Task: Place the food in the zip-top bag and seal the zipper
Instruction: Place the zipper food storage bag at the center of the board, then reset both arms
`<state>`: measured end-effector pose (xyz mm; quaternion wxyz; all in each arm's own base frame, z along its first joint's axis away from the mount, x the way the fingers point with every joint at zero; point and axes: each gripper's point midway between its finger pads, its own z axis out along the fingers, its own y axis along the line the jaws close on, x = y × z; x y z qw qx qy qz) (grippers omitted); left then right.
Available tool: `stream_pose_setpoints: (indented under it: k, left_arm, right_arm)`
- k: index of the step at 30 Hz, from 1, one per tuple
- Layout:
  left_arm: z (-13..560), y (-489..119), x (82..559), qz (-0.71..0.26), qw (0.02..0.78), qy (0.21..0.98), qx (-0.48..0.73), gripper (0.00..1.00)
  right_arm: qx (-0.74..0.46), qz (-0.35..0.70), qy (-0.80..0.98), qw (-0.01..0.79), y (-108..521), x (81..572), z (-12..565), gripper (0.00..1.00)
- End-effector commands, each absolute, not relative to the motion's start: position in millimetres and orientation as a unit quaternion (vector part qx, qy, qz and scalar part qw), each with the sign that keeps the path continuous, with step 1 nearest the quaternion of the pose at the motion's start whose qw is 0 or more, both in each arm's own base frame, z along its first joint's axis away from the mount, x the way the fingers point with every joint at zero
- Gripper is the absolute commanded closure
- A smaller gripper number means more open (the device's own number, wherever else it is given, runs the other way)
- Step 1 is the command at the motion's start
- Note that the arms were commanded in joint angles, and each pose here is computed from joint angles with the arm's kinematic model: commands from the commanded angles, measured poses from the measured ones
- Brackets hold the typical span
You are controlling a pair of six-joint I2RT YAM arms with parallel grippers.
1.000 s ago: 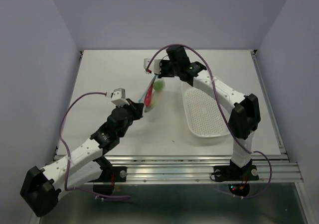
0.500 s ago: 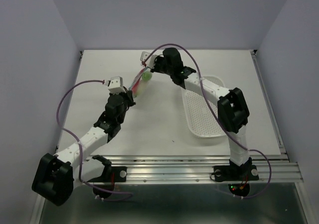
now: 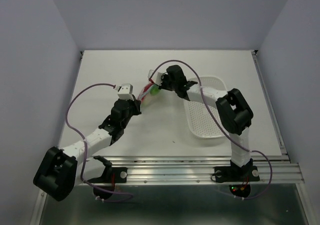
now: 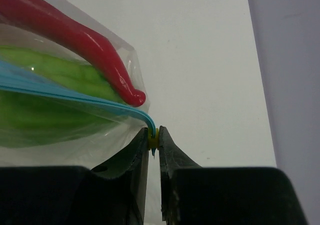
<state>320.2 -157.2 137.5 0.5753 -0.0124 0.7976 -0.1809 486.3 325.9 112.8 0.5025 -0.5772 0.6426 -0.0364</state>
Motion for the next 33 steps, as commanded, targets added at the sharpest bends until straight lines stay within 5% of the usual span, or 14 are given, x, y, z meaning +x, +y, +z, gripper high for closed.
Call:
stream_pose_setpoints:
  k: [1,7,11,14,17,18,19,27,33]
  left_arm:
    - [125.0,-170.2,307.5,-0.202,0.557,0.805,-0.003,1.0]
    - [110.6,-179.6,288.6,-0.213,0.525,0.824,-0.018,0.99]
    - [94.4,-179.6,281.3,-0.203,0.493,0.846,-0.035,0.84]
    - [85.2,-180.2,272.9,-0.2,0.472,0.858,-0.045,0.53]
    - [93.1,-183.5,266.3,-0.214,0.472,0.854,-0.046,0.38]
    - [93.2,-184.7,261.8,-0.219,0.468,0.855,-0.043,0.06]
    - [94.9,-184.5,259.6,-0.222,0.468,0.854,-0.046,0.01]
    - [129.1,-170.2,243.3,-0.249,0.476,0.836,-0.108,0.01]
    - [166.3,-126.8,244.6,-0.173,0.474,0.83,-0.238,0.01]
  right_arm:
    - [-0.538,-0.06,0.637,0.549,310.1,484.7,165.0,0.91]
    - [-0.539,-0.047,0.647,0.538,297.3,462.1,165.4,0.85]
    - [-0.561,-0.024,0.647,0.516,293.8,441.6,162.9,0.73]
    - [-0.569,-0.026,0.655,0.496,283.7,429.0,164.2,0.58]
    - [-0.58,-0.021,0.665,0.47,276.5,417.4,161.8,0.36]
    - [-0.581,-0.02,0.667,0.466,274.4,414.5,162.7,0.27]
    - [-0.58,-0.021,0.667,0.466,271.8,411.4,169.0,0.05]
    - [-0.516,0.028,0.654,0.552,279.0,399.9,254.2,0.0]
    - [-0.156,-0.005,0.754,0.638,216.7,427.1,332.3,0.0]
